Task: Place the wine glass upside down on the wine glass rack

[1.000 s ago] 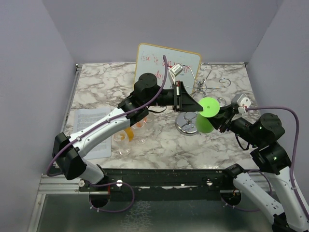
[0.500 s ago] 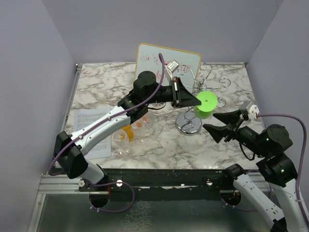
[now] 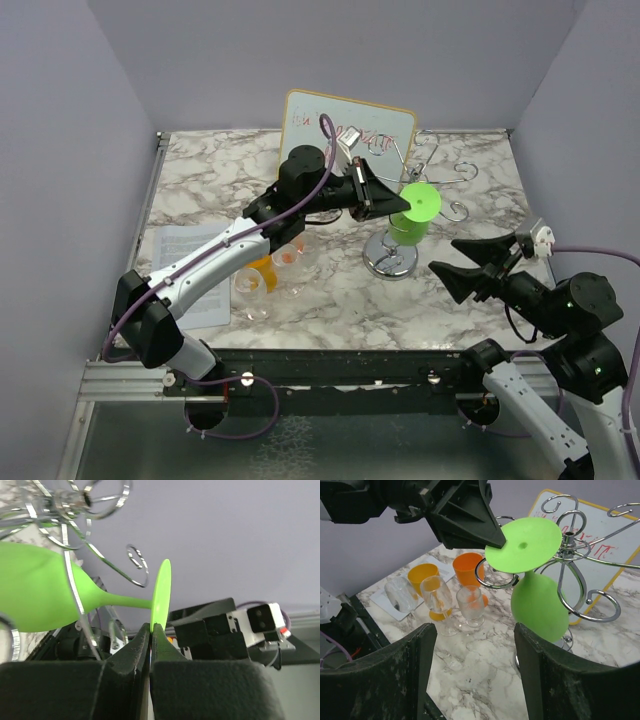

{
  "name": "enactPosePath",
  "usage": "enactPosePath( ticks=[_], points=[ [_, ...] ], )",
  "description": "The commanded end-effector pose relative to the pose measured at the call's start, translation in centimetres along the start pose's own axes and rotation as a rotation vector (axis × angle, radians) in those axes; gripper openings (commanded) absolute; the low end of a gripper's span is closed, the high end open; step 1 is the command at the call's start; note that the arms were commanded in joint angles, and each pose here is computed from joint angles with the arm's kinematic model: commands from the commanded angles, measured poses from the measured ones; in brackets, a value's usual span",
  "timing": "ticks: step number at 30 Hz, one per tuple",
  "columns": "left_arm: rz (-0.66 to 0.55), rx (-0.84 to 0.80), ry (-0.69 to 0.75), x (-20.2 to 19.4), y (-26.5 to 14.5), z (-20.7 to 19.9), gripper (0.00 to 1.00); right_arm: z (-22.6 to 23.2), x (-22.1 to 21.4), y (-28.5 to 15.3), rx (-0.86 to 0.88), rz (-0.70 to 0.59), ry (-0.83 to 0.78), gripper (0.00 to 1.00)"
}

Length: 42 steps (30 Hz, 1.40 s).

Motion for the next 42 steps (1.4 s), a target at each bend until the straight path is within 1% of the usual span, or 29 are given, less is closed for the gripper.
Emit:
enactPosePath(
  ticks=[1, 5, 13, 19, 21, 25, 32, 39, 42],
  points=[
    [-0.098, 0.129, -0.036, 1.5, -0.9, 0.9, 0.00, -0.2, 1.8, -0.9, -0.048, -0.061, 0.015, 0.69],
    [-0.129, 0.173, -0.018, 2.0, -1.4, 0.8, 0.00, -0.7, 2.0, -0.8, -0.077, -0.079, 0.024, 0.69],
    [-0.140, 0.169, -0.029, 2.0, -1.9, 0.3, 0.00, -1.8, 2.2, -0.7, -0.143, -0.104, 0.046, 0.69],
    [-0.201, 0.172, -0.027, 2.5, -3.0, -0.5, 0.00, -3.1, 2.8, -0.9, -0.225, -0.140, 0.069, 0.69],
    [-0.205, 0.185, -0.023, 2.4, -3.5, -0.5, 0.00, -3.6, 3.0, -1.2, -0.259, -0.155, 0.075, 0.69],
    [-0.196, 0.198, -0.018, 1.8, -4.2, -0.4, 0.00, -4.3, 3.4, -1.6, -0.311, -0.188, 0.084, 0.69],
    [-0.138, 0.243, -0.007, 0.4, -5.3, 0.0, 0.00, -5.6, 3.4, -2.0, -0.390, -0.207, 0.106, 0.69],
    [-0.135, 0.255, -0.011, 0.1, -5.7, 0.2, 0.00, -5.9, 3.4, -2.2, -0.413, -0.221, 0.123, 0.69],
    [-0.104, 0.234, -0.019, -0.4, -5.5, -0.1, 0.00, -6.1, 3.4, -2.3, -0.425, -0.221, 0.130, 0.69]
  ],
)
Point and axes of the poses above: each gripper's point midway between its finger pads, its own y axis out along the fingers, its own z axis along the line the jaws close on, x = y × z, the point moved 1 cm from there along -y, back along the fingers, and after that the axes turned 4 degrees about y, right-handed, at the moved point
